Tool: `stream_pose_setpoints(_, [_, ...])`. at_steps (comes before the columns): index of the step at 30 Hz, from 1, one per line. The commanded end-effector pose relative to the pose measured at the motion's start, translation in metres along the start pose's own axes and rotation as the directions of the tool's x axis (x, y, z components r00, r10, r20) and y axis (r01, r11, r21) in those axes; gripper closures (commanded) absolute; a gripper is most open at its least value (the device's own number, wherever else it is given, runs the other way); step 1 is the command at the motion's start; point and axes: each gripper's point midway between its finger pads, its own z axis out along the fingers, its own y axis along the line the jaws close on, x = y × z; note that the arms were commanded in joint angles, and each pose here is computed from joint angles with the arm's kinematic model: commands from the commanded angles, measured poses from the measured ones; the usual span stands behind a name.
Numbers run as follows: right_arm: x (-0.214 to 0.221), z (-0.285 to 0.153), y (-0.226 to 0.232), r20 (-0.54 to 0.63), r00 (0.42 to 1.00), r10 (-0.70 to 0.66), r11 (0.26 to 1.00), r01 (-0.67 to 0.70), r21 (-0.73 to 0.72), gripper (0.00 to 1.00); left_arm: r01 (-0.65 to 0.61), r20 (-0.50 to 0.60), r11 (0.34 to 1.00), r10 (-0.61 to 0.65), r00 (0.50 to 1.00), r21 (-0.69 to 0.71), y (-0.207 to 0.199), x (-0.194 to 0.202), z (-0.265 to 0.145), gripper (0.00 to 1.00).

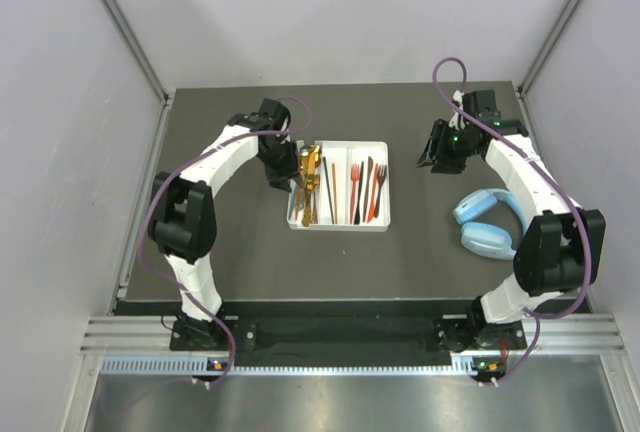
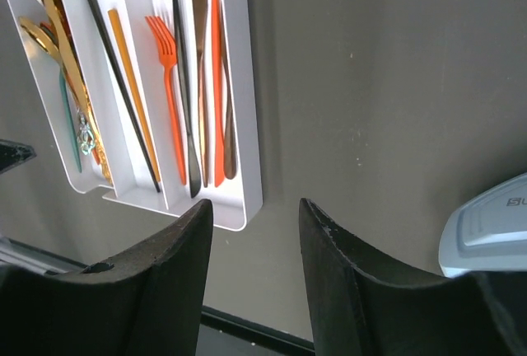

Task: Sort the eating utensils into containers
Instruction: Reset both arms

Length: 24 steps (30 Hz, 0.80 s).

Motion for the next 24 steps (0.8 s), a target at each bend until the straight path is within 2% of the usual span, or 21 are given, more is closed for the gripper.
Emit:
stream_pose_setpoints(1, [-0.006, -0.01, 0.01, 0.036, 0.999, -0.026, 0.999, 0.028, -0.042, 0.54, -0.016, 0.052, 1.0, 0.015, 0.999, 0.017, -0.008, -0.021, 0.004, 0.57])
stream_pose_setpoints(7, [-0.008, -0.007, 0.01, 0.028, 0.999, -0.023, 0.999, 0.024, -0.041, 0.54, -0.03, 0.076, 0.999, 0.028, 0.997, 0.028, -0.017, -0.033, 0.0, 0.56])
stream_pose_setpoints(13, [-0.017, -0.007, 0.01, 0.028, 0.999, -0.026, 0.999, 0.027, -0.036, 0.54, -0.044, 0.023, 0.999, 0.044, 0.999, -0.003, -0.019, -0.03, 0.014, 0.58])
stream_pose_setpoints(21, [-0.016, -0.007, 0.002, 0.025, 0.999, -0.019, 1.0, 0.019, -0.015, 0.54, -0.063, 0.076, 0.998, 0.065, 0.995, -0.023, -0.019, -0.039, 0.005, 0.6])
stream_pose_setpoints(24, [-0.014, -0.003, 0.0, 0.015, 1.0, -0.009, 1.0, 0.009, -0.015, 0.54, -0.071, 0.097, 0.997, 0.073, 0.993, -0.024, -0.019, -0.042, 0.001, 0.56])
